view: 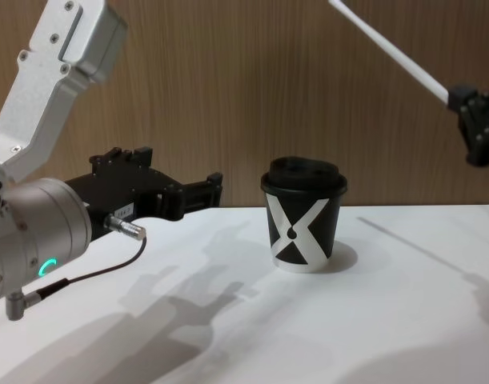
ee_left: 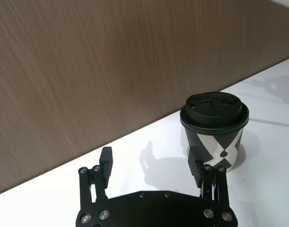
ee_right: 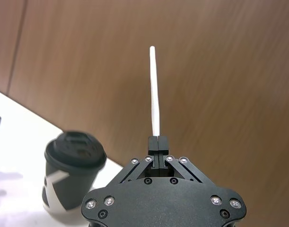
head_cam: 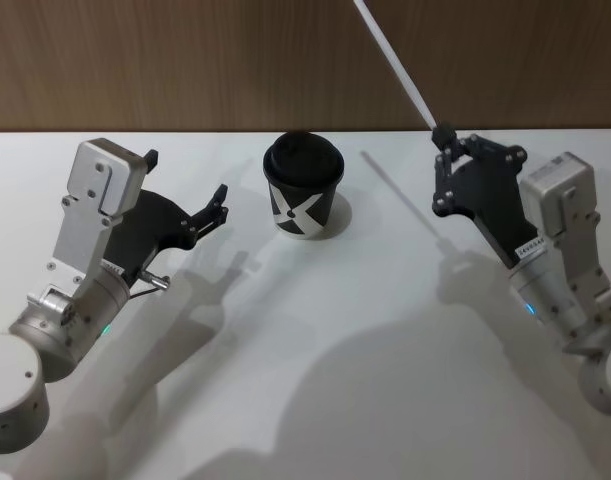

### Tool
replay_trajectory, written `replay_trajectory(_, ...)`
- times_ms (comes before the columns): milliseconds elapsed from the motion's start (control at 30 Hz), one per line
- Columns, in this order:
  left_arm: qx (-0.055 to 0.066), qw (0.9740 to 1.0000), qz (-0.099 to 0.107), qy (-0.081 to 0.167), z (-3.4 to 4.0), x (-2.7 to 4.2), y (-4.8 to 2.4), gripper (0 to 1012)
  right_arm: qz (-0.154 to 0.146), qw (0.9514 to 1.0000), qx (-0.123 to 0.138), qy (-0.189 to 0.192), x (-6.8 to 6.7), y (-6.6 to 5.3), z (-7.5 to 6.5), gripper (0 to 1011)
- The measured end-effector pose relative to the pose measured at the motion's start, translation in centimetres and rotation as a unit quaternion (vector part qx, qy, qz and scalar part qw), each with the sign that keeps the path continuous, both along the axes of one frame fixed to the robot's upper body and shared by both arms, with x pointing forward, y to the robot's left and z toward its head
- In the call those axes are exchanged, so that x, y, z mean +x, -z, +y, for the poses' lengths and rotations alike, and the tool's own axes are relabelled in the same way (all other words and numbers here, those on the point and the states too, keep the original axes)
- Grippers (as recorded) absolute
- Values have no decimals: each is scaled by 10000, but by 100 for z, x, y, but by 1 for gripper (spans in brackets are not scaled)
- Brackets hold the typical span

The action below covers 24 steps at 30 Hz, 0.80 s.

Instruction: Pick up the straw with one hand, pass it to the other hand, and insert it into the cup.

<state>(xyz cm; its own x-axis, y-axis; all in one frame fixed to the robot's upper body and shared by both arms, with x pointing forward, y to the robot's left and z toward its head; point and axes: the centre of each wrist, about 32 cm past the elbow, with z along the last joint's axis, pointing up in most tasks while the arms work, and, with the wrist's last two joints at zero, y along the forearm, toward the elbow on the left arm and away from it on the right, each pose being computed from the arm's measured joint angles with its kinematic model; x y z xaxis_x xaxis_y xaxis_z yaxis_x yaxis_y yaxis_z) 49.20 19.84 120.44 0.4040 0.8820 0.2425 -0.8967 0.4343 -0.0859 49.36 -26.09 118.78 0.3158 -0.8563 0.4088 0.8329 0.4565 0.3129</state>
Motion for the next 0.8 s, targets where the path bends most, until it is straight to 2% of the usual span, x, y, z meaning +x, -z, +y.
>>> replay_trajectory(167,0,10000,0,0,0,0,0,1003,-332,9989,18,-323,46,-79,10,0)
replay_trajectory(333,0,10000,0,0,0,0,0,1003,-472,9976,29,-509,66,-114,15,0)
replay_trajectory(800,0,10000,0,0,0,0,0,1003,-632,9945,29,-841,88,-145,9,0)
